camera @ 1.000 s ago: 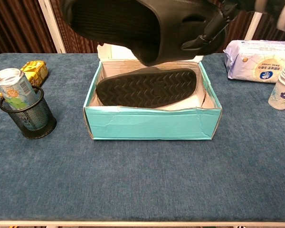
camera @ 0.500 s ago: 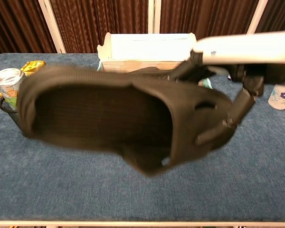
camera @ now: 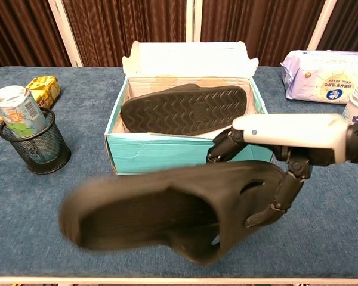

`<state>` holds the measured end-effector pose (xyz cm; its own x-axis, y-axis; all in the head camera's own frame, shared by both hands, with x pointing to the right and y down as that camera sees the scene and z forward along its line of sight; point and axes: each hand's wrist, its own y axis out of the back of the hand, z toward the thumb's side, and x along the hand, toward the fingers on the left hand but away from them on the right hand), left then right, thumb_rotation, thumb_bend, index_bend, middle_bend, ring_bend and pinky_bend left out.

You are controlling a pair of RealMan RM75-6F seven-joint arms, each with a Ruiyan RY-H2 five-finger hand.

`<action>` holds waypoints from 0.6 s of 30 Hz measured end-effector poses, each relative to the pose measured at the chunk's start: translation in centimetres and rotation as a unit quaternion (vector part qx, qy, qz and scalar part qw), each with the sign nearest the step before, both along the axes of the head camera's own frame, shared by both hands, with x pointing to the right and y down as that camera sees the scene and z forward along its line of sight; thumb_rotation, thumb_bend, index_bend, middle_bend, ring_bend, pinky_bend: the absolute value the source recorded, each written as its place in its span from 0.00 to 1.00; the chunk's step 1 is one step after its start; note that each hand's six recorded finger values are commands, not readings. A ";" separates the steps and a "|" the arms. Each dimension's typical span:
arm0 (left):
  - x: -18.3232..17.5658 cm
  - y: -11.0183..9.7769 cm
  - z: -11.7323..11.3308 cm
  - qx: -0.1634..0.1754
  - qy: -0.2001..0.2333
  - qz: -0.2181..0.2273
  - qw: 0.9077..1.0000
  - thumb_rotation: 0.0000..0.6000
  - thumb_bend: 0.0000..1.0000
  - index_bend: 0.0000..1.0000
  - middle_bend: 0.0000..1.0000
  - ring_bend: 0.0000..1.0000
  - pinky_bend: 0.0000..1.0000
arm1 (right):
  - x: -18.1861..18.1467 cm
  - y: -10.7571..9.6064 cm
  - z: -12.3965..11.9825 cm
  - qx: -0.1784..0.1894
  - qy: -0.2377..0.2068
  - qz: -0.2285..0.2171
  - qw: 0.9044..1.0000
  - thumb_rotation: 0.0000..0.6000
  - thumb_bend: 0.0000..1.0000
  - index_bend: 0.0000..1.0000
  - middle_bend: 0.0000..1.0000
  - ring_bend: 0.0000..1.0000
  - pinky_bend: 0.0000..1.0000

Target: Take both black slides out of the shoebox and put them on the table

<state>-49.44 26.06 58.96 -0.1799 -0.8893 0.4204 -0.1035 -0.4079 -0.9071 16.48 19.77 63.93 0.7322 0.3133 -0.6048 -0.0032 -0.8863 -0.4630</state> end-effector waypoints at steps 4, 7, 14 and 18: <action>-0.1 0.1 0.2 -0.006 0.001 -0.002 1.000 1.00 0.00 0.28 0.19 0.11 0.09 | -0.2 0.3 0.8 0.019 0.010 -0.003 1.000 1.00 0.25 0.49 0.40 0.18 0.00; -0.2 0.1 0.2 -0.008 0.001 -0.003 1.000 1.00 0.00 0.28 0.19 0.11 0.09 | -0.3 0.5 1.3 0.036 0.016 -0.008 0.999 1.00 0.24 0.31 0.30 0.08 0.00; -0.1 0.1 0.4 -0.010 0.007 -0.003 1.000 1.00 0.00 0.28 0.19 0.11 0.09 | -0.5 0.9 1.8 0.075 0.026 -0.015 0.997 1.00 0.22 0.01 0.05 0.00 0.00; -0.1 0.1 0.5 -0.011 0.008 -0.003 1.000 1.00 0.00 0.28 0.19 0.11 0.09 | -0.8 0.9 1.7 0.100 0.022 -0.020 0.995 1.00 0.18 0.00 0.00 0.00 0.00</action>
<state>-49.53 26.17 59.44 -0.1786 -0.8787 0.4427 -0.1196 -0.4272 -0.8962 15.70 20.64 65.67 0.7205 0.4011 -0.5657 -0.0616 -0.7755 -0.6283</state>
